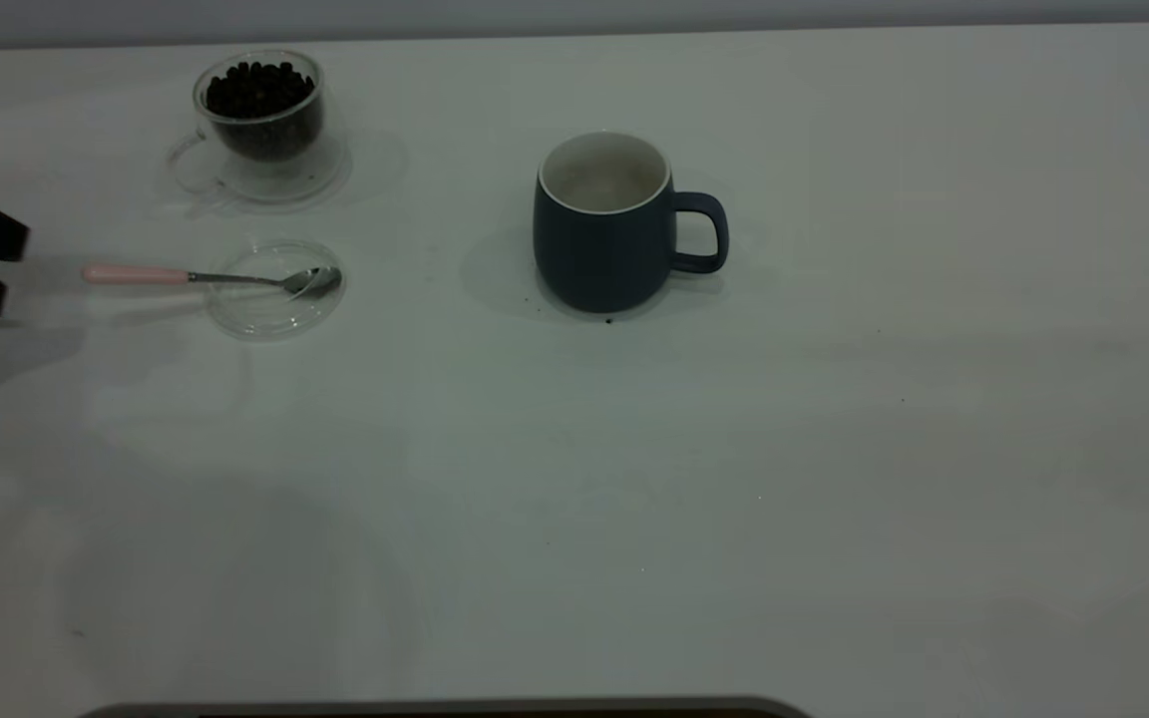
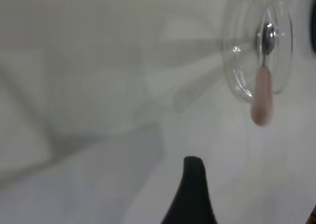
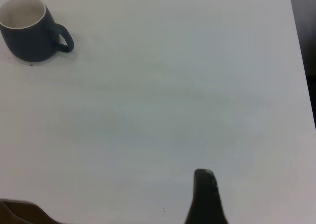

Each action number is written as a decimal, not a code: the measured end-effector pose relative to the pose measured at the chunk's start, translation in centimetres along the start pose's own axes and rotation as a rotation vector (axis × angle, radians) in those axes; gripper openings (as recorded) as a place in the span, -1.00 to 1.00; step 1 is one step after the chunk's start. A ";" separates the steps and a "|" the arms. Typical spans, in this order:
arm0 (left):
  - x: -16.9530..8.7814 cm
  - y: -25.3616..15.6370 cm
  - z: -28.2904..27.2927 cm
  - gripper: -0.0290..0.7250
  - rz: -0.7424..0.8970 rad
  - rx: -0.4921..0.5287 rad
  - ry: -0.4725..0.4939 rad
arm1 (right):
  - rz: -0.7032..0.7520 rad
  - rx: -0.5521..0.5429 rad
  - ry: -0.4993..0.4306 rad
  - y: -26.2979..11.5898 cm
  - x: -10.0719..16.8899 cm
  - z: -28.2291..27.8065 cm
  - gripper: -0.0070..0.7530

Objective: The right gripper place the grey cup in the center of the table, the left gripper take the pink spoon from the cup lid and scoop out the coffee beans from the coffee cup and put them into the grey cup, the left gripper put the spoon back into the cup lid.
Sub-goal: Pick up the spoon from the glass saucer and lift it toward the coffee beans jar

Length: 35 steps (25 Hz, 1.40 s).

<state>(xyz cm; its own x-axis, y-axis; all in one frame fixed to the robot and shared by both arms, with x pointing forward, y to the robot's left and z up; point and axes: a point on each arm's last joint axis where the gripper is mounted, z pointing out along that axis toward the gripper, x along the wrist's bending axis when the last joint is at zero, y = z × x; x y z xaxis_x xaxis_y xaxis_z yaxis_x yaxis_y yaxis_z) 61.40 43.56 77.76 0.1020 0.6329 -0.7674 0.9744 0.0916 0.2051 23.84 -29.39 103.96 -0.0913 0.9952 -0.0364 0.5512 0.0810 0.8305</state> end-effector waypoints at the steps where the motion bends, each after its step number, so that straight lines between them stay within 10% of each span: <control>1: 0.2 0.2 0.6 0.98 0.002 0.005 -0.007 | 0.000 0.000 0.000 0.0 0.0 0.0 0.57; 20: -0.8 1.7 6.8 0.87 -0.028 0.051 -0.102 | 0.000 0.000 0.000 0.0 0.0 0.0 0.57; 35: -0.9 1.8 6.8 -0.24 -0.061 0.043 -0.106 | 0.000 0.000 0.000 0.0 0.0 0.0 0.57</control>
<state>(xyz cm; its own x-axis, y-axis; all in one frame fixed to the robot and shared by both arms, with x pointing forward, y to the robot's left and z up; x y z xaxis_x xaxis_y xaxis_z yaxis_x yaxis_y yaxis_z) 64.40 37.95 74.69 0.0606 0.5422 -0.8380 0.9869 0.0934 0.1318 23.84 -29.39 103.96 -0.0913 0.9952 -0.0364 0.5512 0.0810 0.8305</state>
